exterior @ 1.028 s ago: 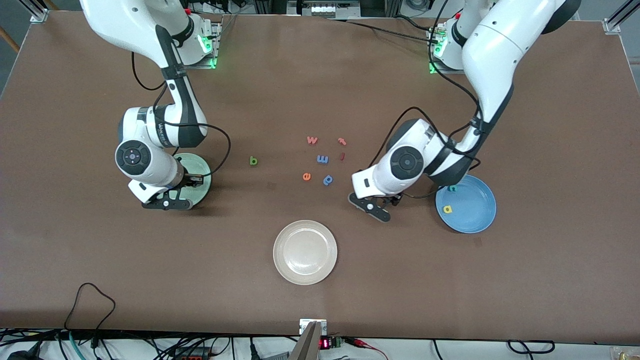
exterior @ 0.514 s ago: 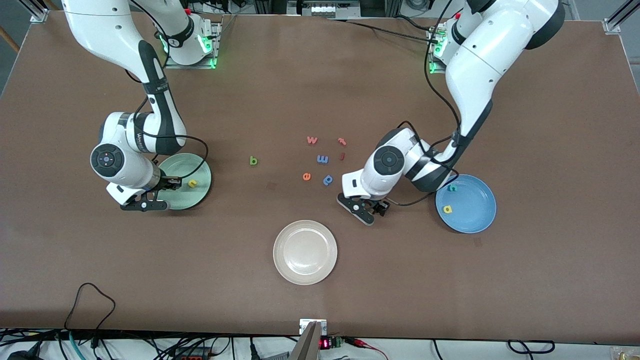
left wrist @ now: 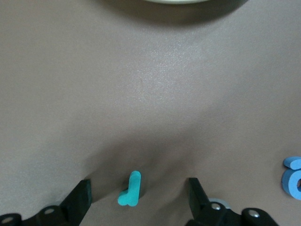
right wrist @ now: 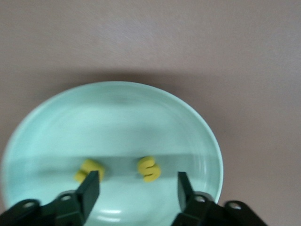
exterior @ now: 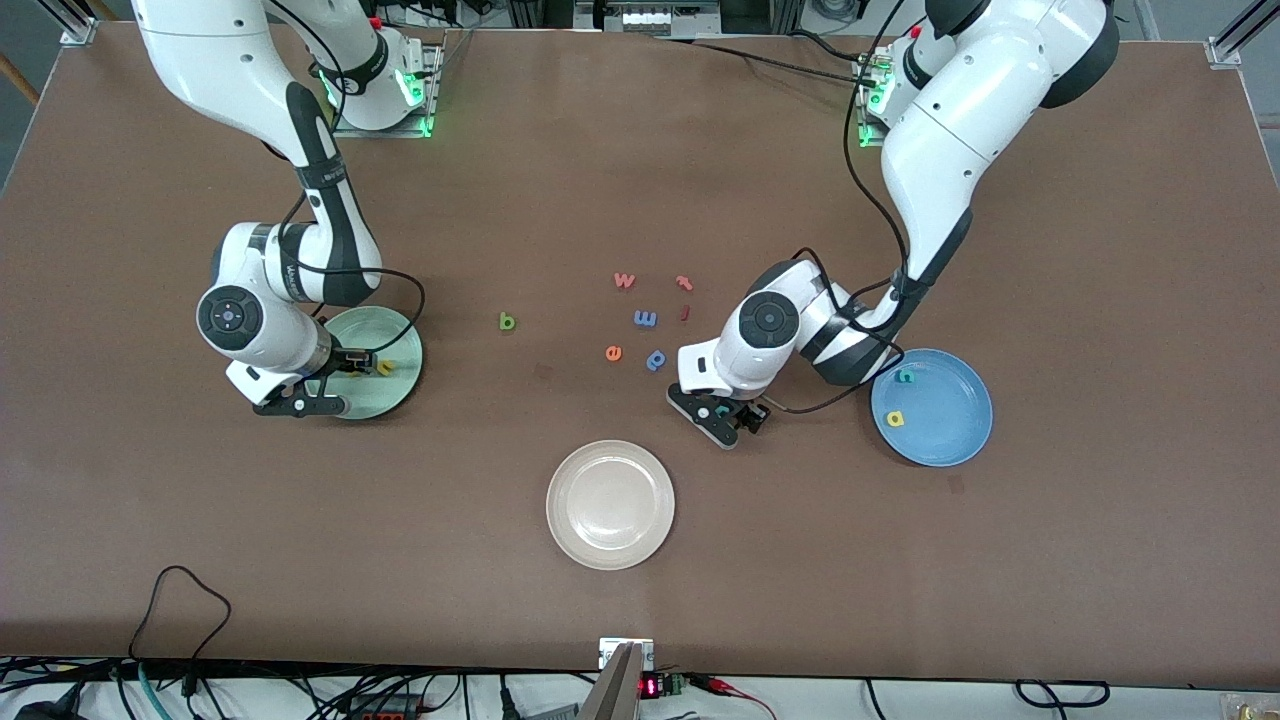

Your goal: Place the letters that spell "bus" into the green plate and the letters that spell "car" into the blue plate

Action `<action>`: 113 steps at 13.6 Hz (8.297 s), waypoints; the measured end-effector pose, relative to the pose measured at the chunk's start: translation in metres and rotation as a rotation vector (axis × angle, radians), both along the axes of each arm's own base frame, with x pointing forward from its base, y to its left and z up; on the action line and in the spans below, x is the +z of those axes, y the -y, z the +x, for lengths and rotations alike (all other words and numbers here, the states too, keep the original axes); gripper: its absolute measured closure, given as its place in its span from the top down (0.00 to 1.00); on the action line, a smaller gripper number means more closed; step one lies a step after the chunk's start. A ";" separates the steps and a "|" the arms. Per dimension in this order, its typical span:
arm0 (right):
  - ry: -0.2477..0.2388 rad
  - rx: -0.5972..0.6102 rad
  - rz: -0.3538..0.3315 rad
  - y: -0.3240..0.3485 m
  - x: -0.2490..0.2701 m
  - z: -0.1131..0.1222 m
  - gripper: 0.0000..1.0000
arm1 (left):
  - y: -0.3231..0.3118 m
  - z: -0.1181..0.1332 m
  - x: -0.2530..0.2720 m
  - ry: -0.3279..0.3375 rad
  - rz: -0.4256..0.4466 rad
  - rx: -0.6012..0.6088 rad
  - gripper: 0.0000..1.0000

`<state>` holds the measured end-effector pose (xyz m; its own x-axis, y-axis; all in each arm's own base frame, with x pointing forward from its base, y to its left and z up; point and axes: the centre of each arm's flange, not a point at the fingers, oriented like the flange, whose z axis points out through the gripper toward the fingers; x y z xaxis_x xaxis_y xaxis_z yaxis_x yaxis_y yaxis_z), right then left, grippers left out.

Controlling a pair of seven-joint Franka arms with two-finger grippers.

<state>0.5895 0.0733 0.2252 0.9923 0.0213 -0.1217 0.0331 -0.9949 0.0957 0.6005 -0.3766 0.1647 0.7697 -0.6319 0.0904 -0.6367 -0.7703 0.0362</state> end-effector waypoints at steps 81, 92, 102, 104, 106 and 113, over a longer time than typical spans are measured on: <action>0.107 -0.195 0.143 0.051 0.343 0.059 1.00 | -0.329 -0.049 0.413 -0.049 0.108 0.572 1.00; 0.106 -0.119 0.151 0.147 0.370 0.013 1.00 | -0.328 -0.051 0.414 -0.061 0.113 0.571 1.00; 0.093 -0.128 0.141 0.135 0.361 -0.023 1.00 | -0.328 -0.053 0.414 -0.071 0.117 0.570 1.00; 0.088 -0.127 0.140 0.134 0.360 -0.033 1.00 | -0.328 -0.053 0.414 -0.071 0.117 0.570 1.00; 0.089 -0.125 0.138 0.133 0.361 -0.039 1.00 | -0.328 -0.053 0.414 -0.072 0.118 0.570 1.00; 0.090 -0.086 0.086 0.121 0.361 -0.037 1.00 | -0.328 -0.053 0.414 -0.074 0.118 0.570 1.00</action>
